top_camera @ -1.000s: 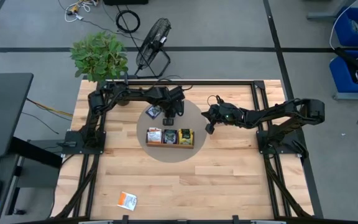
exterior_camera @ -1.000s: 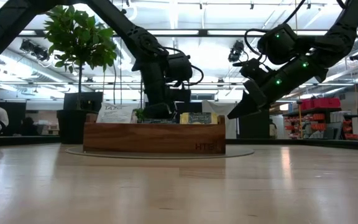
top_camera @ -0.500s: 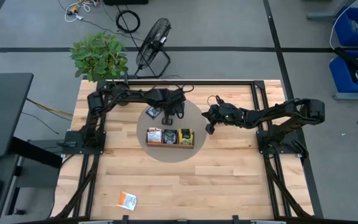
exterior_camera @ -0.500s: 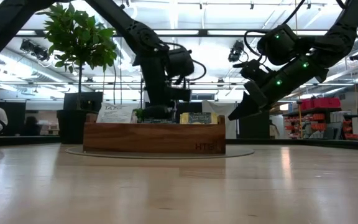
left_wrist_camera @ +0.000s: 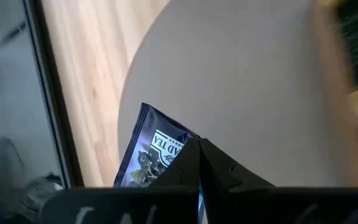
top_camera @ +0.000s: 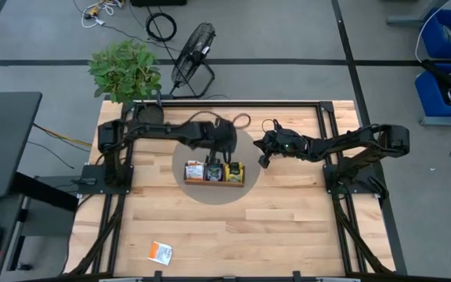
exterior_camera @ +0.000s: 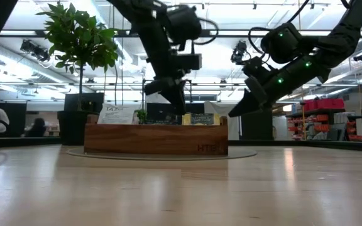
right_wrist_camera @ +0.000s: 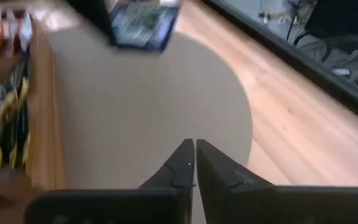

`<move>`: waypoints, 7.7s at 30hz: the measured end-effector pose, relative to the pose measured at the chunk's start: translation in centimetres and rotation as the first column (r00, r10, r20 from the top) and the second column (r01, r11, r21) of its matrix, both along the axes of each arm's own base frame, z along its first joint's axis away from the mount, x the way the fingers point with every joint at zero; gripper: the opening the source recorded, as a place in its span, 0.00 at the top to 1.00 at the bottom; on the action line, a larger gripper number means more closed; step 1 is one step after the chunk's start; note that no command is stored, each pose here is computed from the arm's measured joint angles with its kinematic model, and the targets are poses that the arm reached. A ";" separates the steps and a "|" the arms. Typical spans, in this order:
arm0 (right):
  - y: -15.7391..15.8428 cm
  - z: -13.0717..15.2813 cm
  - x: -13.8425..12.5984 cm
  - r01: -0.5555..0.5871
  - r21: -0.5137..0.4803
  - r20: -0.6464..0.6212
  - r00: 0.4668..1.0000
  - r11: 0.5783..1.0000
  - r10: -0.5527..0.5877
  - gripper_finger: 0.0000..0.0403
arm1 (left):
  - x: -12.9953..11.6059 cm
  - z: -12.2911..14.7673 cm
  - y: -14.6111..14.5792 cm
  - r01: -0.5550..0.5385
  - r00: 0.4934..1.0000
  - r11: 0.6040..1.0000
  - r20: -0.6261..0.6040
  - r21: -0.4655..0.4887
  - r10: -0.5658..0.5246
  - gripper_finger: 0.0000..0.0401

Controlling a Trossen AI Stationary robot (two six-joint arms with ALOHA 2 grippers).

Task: Pick & Place Tea
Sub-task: Put the right purple tea bag into the middle compartment of the wooden organizer

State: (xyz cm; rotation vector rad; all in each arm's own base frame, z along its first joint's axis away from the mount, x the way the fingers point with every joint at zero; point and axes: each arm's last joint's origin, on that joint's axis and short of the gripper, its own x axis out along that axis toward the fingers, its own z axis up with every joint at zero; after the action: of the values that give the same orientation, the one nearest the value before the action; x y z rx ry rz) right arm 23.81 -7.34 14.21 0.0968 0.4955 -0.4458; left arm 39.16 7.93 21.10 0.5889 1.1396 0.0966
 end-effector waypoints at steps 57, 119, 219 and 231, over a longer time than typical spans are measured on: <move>-1.3 7.0 3.7 -0.451 0.381 0.272 0.889 0.807 0.369 0.46 | 1.9 2.0 -14.6 0.209 0.954 0.859 0.093 0.467 -0.283 1.00; 5.7 7.1 0.6 -0.377 -0.242 0.392 0.805 0.894 0.445 1.00 | -13.5 1.0 -6.4 0.256 0.389 0.876 0.873 -0.409 0.294 0.75; 4.0 8.1 6.4 -0.436 -0.140 0.142 0.879 0.889 0.454 0.38 | -14.0 -4.3 -4.9 0.057 0.716 0.785 0.573 -0.617 0.399 1.00; 4.0 8.1 6.4 -0.436 -0.139 0.142 0.880 0.889 0.453 0.38 | -13.4 -6.1 -4.8 -0.007 0.736 0.751 0.505 -0.660 0.451 1.00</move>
State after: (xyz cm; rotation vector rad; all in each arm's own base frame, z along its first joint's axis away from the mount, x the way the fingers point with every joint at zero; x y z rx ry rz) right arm 30.18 -3.33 22.30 -0.0800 0.3092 -0.0070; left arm 25.77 3.12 15.02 -0.2178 0.4924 0.1280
